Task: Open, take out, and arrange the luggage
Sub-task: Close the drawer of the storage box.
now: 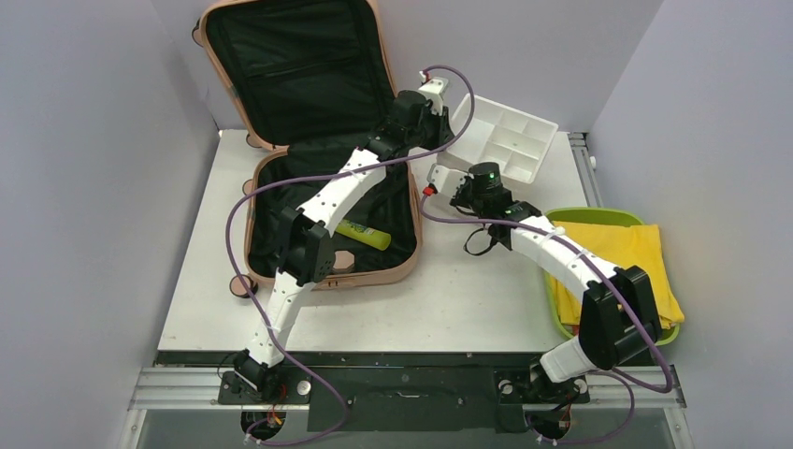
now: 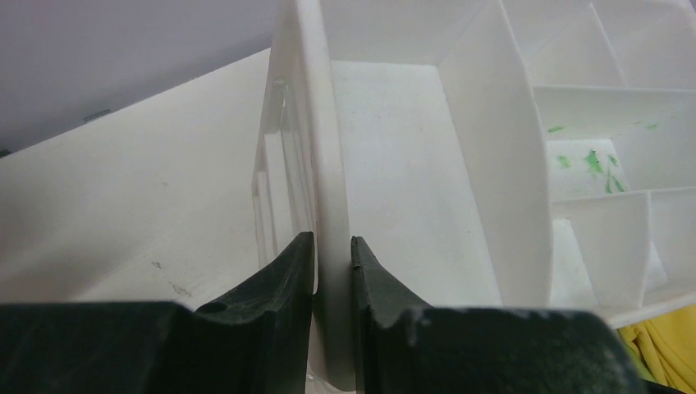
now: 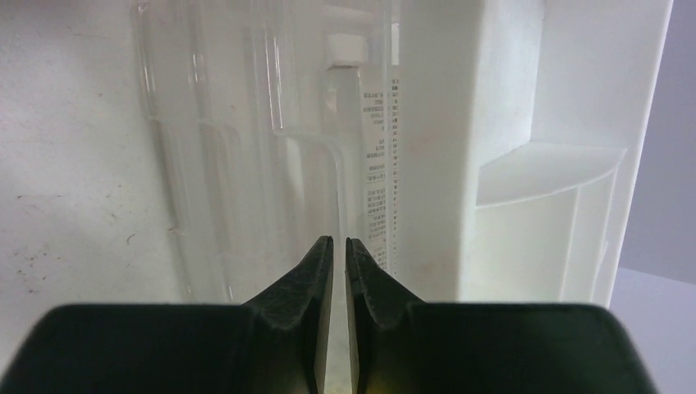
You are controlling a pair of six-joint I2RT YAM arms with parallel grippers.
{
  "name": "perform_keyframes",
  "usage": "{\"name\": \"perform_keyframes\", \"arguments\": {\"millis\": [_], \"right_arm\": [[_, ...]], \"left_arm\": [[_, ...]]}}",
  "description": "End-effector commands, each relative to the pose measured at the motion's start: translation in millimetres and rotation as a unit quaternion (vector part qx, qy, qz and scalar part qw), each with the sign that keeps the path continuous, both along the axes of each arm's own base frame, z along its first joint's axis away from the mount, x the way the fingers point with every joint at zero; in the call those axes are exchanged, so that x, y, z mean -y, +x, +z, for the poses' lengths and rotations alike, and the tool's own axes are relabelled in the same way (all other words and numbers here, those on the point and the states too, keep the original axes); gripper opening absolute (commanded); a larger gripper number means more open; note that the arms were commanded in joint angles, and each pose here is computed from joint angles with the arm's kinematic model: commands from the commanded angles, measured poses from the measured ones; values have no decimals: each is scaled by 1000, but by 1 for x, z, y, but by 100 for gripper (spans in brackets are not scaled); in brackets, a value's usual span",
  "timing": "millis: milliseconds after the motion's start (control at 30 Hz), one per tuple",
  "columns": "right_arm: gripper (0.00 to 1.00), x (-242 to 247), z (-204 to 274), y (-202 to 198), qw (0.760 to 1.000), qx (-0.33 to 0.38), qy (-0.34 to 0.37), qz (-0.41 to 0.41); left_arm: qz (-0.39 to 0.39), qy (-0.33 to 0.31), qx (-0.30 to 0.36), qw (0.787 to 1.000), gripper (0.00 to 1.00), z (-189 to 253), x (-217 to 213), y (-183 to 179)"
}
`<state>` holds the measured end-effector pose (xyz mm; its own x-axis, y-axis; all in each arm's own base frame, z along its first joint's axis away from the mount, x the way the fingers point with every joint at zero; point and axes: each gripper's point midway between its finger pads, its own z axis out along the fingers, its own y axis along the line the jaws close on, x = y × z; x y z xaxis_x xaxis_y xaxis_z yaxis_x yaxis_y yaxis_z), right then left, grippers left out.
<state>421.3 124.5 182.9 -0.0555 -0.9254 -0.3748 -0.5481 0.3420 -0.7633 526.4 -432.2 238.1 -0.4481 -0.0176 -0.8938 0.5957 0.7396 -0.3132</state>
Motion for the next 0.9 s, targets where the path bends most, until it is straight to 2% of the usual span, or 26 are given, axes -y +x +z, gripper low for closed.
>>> {"name": "perform_keyframes", "arguments": {"millis": [0,300,700,800,833,867], "right_arm": [[8,16,25,17,997,52,-23,-51],[8,39,33,31,989,96,-37,-107],[8,73,29,53,987,79,-29,-136],[8,79,25,56,989,67,-25,-132],[9,75,22,54,991,56,-15,-118],[10,75,20,51,992,48,-7,-116]], "left_arm": [[-66,-16,-85,994,13,-4,12,-48],[-82,-19,-108,991,10,-15,18,-59],[-142,-54,-131,980,10,-14,41,-81],[-159,-64,-133,976,22,-11,45,-86],[-164,-68,-131,975,36,-9,46,-86],[-166,-72,-128,975,44,-6,44,-85]]}}
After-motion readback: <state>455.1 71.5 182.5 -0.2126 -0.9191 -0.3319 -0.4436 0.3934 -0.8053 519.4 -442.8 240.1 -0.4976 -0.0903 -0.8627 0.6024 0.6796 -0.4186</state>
